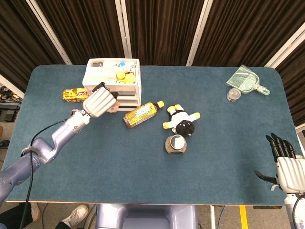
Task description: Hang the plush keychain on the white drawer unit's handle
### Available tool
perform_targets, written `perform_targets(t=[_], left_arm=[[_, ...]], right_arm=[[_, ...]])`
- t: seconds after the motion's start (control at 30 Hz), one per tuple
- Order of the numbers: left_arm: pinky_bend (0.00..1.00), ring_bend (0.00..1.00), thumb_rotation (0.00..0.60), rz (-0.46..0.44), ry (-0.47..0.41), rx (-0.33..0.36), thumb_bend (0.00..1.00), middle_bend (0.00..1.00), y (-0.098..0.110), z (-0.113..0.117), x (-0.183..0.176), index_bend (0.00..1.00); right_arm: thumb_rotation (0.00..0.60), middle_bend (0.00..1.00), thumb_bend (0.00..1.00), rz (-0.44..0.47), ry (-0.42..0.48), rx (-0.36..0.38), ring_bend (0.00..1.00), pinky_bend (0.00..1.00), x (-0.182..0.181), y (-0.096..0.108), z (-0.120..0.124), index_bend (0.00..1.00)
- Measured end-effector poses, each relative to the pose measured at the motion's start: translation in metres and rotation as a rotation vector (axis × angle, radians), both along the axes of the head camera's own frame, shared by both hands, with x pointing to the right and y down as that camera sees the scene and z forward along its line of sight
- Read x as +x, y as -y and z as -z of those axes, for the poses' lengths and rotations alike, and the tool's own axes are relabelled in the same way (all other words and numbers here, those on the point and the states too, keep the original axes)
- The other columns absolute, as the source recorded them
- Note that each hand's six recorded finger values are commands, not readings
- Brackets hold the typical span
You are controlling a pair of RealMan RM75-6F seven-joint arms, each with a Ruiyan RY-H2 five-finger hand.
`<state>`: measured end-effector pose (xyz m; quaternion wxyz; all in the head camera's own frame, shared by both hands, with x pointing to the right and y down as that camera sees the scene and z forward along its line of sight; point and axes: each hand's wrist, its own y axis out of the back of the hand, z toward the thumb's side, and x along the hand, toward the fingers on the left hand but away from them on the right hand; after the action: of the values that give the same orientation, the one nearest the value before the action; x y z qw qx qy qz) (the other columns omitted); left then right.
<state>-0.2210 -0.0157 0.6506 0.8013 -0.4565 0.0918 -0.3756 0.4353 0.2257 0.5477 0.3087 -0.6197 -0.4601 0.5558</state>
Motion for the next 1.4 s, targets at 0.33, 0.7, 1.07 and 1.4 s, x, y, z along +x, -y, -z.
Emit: perform_targets(t=[0.33, 0.7, 1.07, 1.4], left_arm=[[0.75, 0.86, 0.600, 0.016, 0.021, -0.016, 0.41, 1.00, 0.001, -0.009, -0.006, 0.62], [0.75, 0.85, 0.600, 0.003, 0.005, -0.015, 0.08, 1.00, -0.004, -0.010, -0.006, 0.34], [0.74, 0.84, 0.600, 0.022, -0.038, 0.024, 0.07, 1.00, 0.000, 0.004, -0.005, 0.09], [0.73, 0.84, 0.600, 0.036, -0.170, 0.026, 0.07, 1.00, -0.010, 0.027, -0.002, 0.13]], right_arm=[[0.600, 0.00, 0.02, -0.001, 0.001, 0.000, 0.00, 0.00, 0.000, 0.000, 0.000, 0.00], [0.600, 0.00, 0.02, 0.000, 0.003, 0.002, 0.00, 0.00, 0.000, 0.001, 0.001, 0.00], [0.600, 0.00, 0.02, 0.004, 0.000, 0.004, 0.00, 0.00, -0.001, 0.000, 0.001, 0.00], [0.600, 0.00, 0.02, 0.006, -0.005, 0.004, 0.00, 0.00, 0.000, 0.000, 0.001, 0.00]])
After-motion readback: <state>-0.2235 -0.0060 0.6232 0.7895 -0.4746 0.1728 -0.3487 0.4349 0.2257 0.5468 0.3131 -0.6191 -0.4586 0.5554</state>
